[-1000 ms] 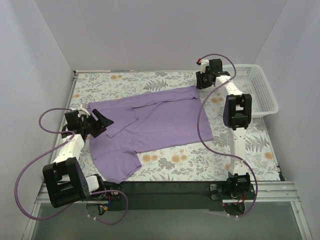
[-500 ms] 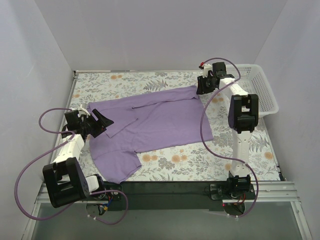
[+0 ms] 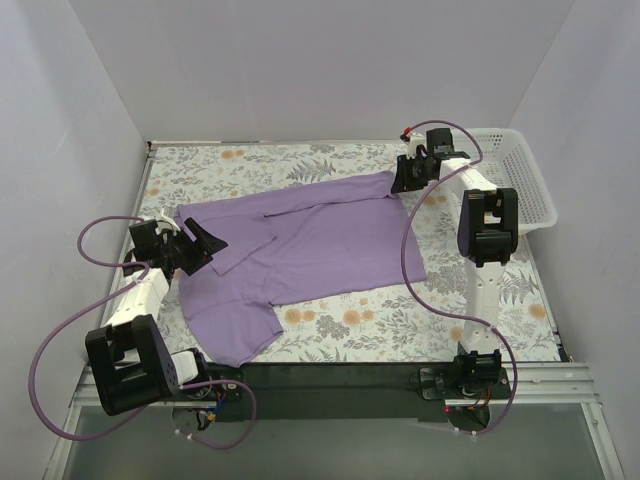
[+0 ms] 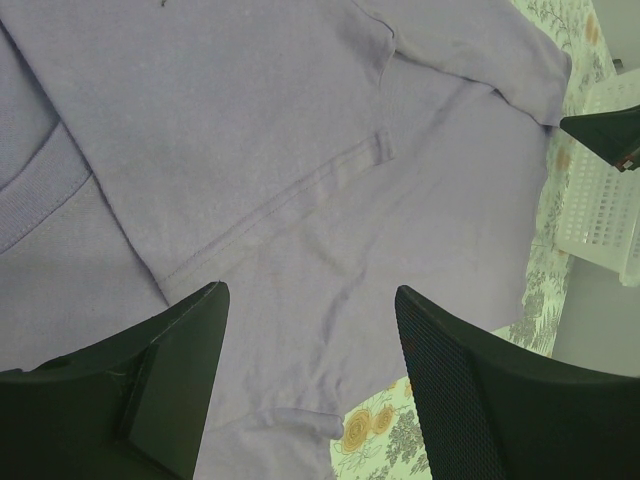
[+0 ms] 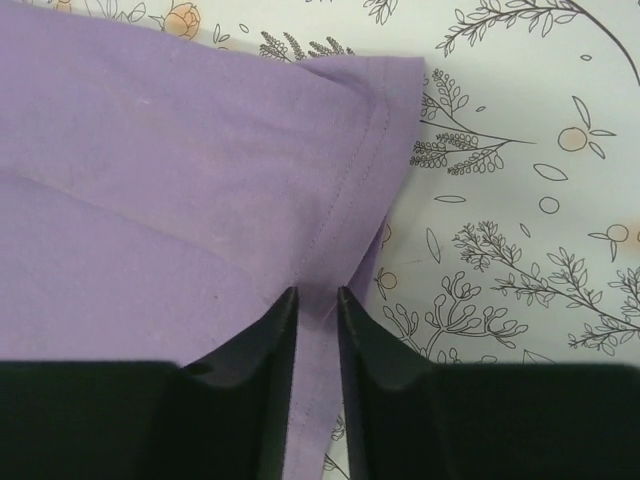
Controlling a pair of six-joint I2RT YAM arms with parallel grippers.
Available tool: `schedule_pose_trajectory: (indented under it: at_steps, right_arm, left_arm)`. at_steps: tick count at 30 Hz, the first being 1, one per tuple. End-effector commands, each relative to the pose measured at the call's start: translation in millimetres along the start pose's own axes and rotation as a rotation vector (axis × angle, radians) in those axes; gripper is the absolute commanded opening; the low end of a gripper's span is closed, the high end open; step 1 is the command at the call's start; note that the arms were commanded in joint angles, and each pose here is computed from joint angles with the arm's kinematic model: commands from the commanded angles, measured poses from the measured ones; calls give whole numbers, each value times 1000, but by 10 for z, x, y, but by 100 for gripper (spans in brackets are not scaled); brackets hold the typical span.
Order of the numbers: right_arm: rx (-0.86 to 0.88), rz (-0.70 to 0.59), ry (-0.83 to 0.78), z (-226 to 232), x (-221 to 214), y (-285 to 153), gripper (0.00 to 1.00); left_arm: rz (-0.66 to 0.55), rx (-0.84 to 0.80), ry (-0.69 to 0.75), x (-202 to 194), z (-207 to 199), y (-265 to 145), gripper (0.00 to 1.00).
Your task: Fold and stack the t-shirts
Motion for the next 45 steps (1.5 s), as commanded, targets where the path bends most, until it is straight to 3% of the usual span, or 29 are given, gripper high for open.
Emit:
schedule_pose_trajectory:
  at_steps: [1, 8, 16, 19, 22, 36, 40, 45]
  right_arm:
    - [35, -55, 16, 33, 145, -122, 26]
    - [31, -64, 37, -55, 150, -158, 6]
    - [22, -85, 23, -112, 223, -239, 1]
    - [67, -81, 60, -65, 186, -207, 27]
    - [112, -77, 98, -24, 166, -145, 37]
    - [122, -60, 147, -74, 120, 26, 39]
    - [129, -63, 147, -65, 131, 37, 35]
    - [149, -71, 148, -35, 159, 4, 10]
  left_arm:
    - [-17, -31, 34, 49, -65, -26, 66]
    - [-16, -27, 33, 43, -58, -21, 66]
    - [-18, -27, 34, 46, -58, -20, 66]
    - [-17, -26, 33, 44, -56, -21, 66]
    - [-17, -26, 33, 44, -56, -21, 66]
    - [-14, -25, 33, 45, -51, -14, 66]
    - [-14, -25, 33, 46, -50, -12, 66]
    - [-12, -23, 31, 39, -45, -11, 66]
Point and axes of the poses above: each gripper's point midway between its finger pads, its own y axis out along the fingers, its own z axis along the line the jaws close on, x = y × z, the point moved 5 cm from there along -y, back along the fingers, and after that the axes turned 6 degrees about -y, right-handed, at the moved point
